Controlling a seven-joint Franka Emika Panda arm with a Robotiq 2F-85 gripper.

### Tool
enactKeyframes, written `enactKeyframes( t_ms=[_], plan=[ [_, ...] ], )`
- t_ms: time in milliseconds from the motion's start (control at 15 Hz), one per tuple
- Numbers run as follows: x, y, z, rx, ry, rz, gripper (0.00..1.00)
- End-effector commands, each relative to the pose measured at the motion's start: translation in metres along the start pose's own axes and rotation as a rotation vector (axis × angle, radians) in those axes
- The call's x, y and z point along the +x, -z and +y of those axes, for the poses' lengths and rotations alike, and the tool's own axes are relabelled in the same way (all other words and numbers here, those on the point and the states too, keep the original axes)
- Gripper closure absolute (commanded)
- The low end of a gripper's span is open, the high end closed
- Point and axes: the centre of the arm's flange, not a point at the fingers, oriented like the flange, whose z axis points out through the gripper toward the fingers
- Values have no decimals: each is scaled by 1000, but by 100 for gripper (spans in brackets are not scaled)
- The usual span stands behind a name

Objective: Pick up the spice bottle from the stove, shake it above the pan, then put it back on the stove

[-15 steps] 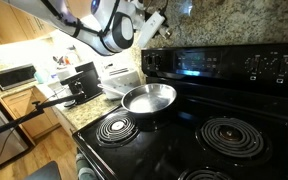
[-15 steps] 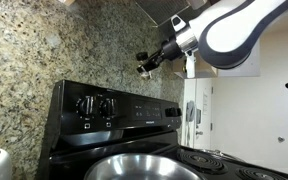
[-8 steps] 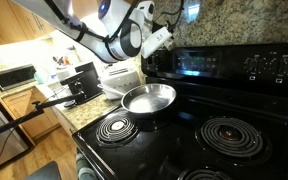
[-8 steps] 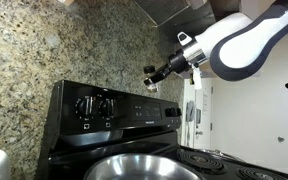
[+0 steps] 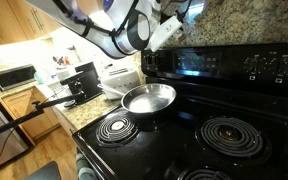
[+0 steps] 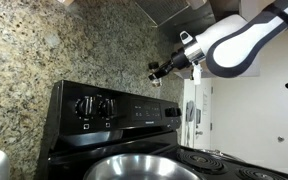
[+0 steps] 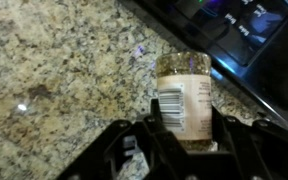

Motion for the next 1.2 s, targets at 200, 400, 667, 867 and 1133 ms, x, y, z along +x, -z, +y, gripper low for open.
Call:
enactKeyframes(
  t_ms=[200,400,667,867,1133],
  plan=[
    [-7,16,0,-150,44,74,82],
    [5,15,-8,-20,25,89,82],
    [37,-5,-36,65,52,79,57],
    [35,0,-59,131,51,87,57],
    [36,4,-54,125,50,88,57]
  ],
)
